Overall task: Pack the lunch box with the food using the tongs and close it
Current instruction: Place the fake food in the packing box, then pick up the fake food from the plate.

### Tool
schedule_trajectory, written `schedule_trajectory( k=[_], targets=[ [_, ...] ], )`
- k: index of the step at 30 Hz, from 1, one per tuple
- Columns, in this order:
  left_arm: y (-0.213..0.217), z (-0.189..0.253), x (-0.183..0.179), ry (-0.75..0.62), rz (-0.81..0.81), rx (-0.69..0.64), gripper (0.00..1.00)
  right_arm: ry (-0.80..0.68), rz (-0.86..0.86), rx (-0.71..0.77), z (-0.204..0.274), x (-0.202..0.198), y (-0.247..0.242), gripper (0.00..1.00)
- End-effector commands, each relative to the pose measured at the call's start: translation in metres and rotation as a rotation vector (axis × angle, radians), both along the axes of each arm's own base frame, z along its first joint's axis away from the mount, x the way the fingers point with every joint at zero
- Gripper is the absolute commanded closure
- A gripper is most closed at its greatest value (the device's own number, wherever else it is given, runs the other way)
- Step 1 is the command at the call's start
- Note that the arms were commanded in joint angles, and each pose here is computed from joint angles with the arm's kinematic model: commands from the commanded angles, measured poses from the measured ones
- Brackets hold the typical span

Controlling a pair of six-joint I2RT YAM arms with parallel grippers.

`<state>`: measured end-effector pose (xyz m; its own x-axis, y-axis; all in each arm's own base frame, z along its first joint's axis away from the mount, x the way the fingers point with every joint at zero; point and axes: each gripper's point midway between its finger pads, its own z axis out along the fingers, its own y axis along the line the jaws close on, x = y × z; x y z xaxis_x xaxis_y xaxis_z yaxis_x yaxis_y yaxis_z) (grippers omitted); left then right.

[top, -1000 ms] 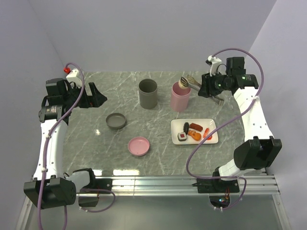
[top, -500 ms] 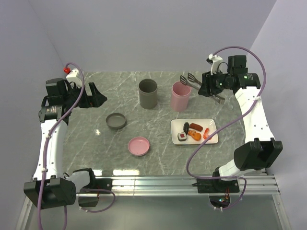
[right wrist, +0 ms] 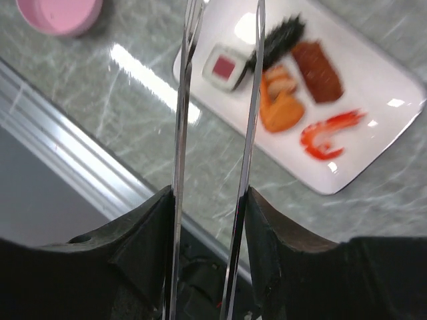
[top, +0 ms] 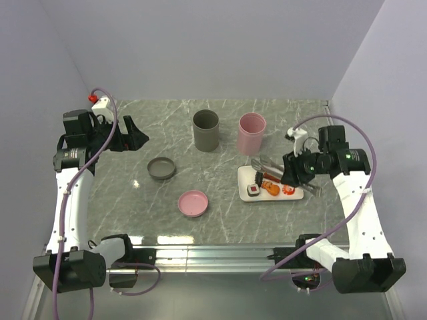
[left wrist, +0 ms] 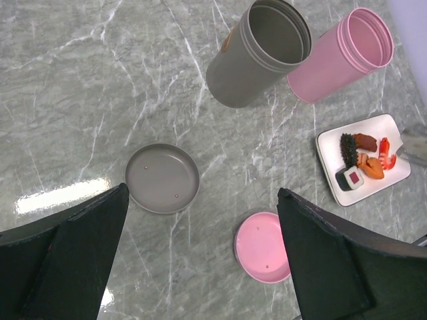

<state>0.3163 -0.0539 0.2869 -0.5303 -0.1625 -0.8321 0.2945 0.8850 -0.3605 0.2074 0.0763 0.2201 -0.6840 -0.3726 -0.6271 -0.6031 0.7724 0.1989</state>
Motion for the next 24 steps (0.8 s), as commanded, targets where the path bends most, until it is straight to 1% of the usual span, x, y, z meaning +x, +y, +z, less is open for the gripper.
schedule_trajectory(
  k=[1,5,7,9,14,16,20,24],
  targets=[
    [-0.001,0.015,-0.006,-0.046,-0.02,0.019,0.01,0.066,0.029,-0.032,-0.021,-0.022,-0.001,0.49],
    [0.0,0.011,-0.009,-0.038,-0.013,0.027,0.0,0.148,0.052,-0.07,-0.04,-0.039,0.002,0.53],
    [0.001,0.01,-0.009,-0.037,-0.007,0.031,0.01,0.14,0.028,-0.116,-0.045,-0.038,-0.001,0.53],
    [0.001,0.008,-0.01,-0.038,-0.005,0.035,0.01,0.164,0.06,-0.148,-0.052,-0.043,0.004,0.53],
    [0.002,0.004,-0.01,-0.026,-0.003,0.034,0.01,0.232,0.073,-0.201,-0.064,-0.048,0.002,0.52],
    [0.001,0.005,-0.01,-0.03,-0.003,0.033,0.01,0.253,0.071,-0.208,-0.068,-0.046,0.002,0.52],
    [0.001,0.003,-0.01,-0.026,-0.005,0.029,0.01,0.267,0.062,-0.218,-0.07,-0.044,0.002,0.47],
    [0.001,0.001,-0.01,-0.028,-0.004,0.034,0.01,0.277,0.066,-0.218,-0.071,-0.043,0.002,0.46]
  ],
)
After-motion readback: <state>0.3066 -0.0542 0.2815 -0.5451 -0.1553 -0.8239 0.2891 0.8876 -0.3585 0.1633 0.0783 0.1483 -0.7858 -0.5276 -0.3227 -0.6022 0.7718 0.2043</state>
